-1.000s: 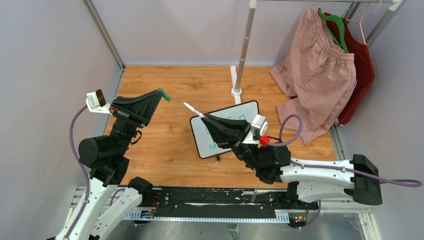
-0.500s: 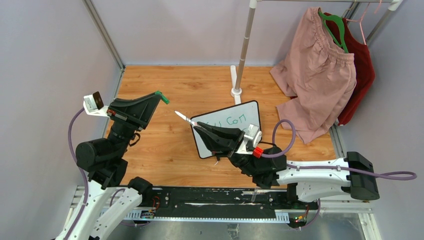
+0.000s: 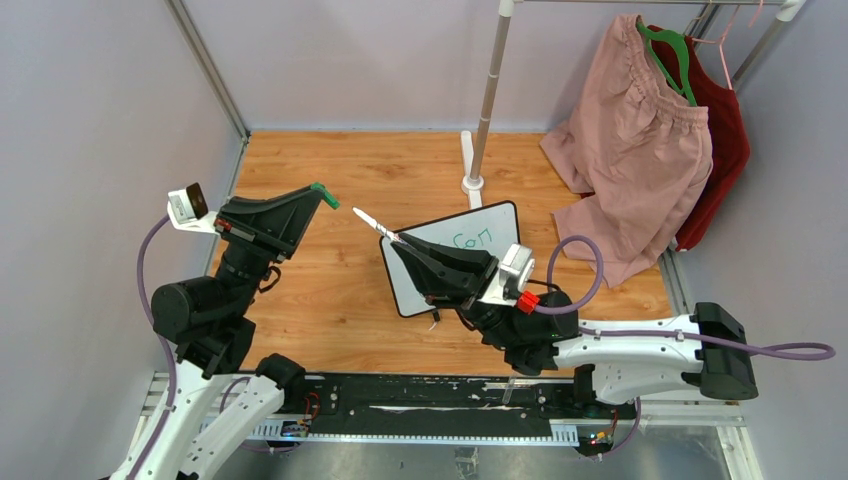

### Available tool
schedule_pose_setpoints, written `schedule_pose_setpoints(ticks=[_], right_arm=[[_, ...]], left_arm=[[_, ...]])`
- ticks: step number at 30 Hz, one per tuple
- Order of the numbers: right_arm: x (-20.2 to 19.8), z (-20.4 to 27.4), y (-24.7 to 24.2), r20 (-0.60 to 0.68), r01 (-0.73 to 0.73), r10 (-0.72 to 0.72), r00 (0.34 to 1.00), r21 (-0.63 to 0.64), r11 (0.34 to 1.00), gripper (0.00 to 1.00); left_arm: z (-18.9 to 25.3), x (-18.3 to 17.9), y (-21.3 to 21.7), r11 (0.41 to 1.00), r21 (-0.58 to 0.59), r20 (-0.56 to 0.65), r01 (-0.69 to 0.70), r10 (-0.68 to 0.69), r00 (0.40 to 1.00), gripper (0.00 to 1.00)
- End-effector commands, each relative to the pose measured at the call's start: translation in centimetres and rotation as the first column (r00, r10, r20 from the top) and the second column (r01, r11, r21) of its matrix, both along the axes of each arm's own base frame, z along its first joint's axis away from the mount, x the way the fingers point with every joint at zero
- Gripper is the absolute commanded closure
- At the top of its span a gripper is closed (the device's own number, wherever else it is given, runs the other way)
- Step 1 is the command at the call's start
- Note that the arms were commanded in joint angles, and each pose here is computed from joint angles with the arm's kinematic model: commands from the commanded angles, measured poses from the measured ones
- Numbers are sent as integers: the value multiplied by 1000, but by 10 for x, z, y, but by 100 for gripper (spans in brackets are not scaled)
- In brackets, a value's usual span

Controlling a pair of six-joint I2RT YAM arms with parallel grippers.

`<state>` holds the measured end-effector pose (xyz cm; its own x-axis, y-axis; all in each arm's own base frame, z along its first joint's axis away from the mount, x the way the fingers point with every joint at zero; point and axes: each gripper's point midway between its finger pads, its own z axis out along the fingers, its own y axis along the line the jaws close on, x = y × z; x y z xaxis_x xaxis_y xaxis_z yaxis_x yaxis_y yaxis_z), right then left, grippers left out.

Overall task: Write a sentence on the whiteboard
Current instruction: Close the whiteboard marker at the center of the board.

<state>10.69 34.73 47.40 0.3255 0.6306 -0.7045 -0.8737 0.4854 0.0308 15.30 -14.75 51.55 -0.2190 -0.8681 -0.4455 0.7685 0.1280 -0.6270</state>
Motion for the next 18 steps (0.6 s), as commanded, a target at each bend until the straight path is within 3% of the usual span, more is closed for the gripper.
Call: schedule_pose_setpoints(ticks=[1,12,18], right_arm=[[-9,31,-11,39,-23,19,999,102,995,100],[-12,37,-12,68,-24,16,998,119,993,100],[-15,41,-5,92,-37,27,995,116,993,100]], left_arm=[[8,-7,2,999,-38,14,24,-23,1000,100],[3,7,21,967,-252,-106,28,-57,993,100],[0,8,21,955,-291,-133,51,-93,987,100]])
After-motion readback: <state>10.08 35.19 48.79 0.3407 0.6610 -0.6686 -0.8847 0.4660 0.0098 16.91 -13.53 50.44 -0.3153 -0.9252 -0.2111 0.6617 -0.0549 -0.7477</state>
